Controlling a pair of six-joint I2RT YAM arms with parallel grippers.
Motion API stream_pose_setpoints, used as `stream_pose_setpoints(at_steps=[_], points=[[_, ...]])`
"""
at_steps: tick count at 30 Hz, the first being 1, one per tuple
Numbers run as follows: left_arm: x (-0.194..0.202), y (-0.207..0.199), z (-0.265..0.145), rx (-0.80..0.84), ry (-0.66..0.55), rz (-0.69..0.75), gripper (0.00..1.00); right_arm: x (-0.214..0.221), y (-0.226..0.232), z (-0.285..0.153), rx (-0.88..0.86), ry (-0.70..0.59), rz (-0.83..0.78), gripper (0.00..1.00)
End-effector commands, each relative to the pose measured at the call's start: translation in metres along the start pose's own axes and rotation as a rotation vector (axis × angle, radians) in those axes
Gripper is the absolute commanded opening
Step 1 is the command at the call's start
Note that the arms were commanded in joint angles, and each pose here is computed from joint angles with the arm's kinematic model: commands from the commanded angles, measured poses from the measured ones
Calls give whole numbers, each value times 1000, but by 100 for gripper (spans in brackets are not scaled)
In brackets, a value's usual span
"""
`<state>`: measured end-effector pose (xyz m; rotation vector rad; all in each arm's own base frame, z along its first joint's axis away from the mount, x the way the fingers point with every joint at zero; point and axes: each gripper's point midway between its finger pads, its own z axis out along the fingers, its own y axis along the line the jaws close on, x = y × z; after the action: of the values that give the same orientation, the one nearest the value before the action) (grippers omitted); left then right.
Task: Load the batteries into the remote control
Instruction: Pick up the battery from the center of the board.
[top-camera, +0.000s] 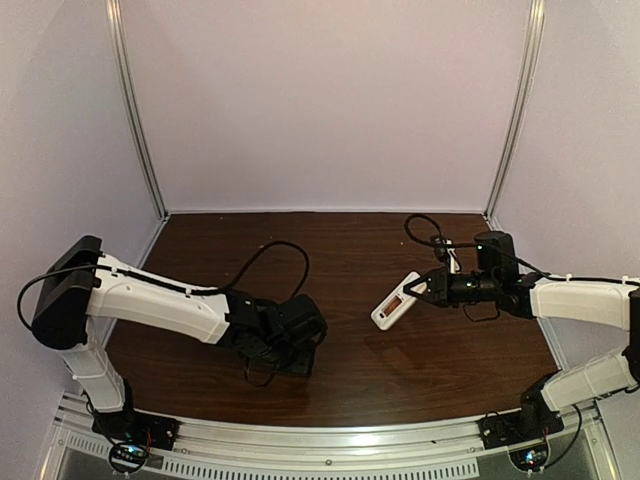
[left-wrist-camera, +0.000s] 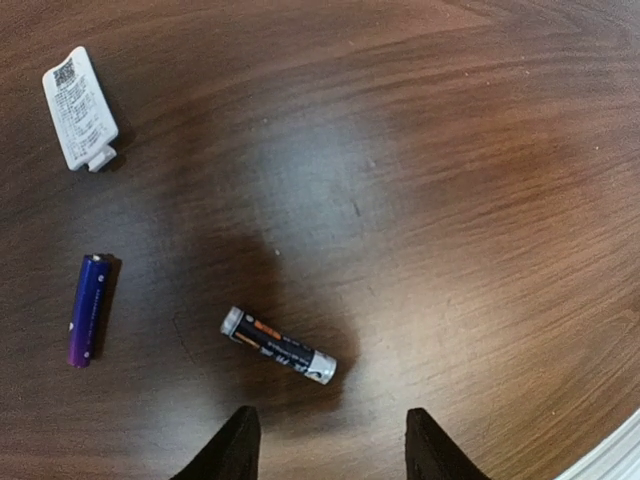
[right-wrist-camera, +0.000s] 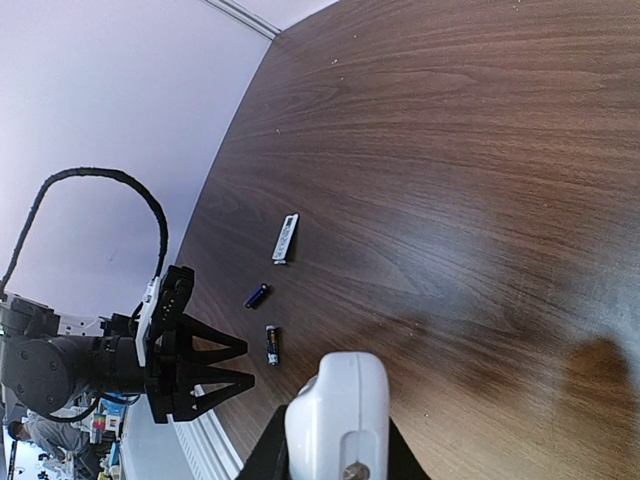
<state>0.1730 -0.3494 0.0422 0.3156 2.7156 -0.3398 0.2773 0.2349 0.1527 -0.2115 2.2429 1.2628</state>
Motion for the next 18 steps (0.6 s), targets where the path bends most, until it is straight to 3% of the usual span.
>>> stream_pose_setpoints(at_steps=[1,18], points=[[-14,0,3,-43,-42,-49,51,-14,11,-5,-22,-37,-43,0],[-6,22,20,-206,-9,-85,39,-14,11,-5,-23,-34,-43,0]])
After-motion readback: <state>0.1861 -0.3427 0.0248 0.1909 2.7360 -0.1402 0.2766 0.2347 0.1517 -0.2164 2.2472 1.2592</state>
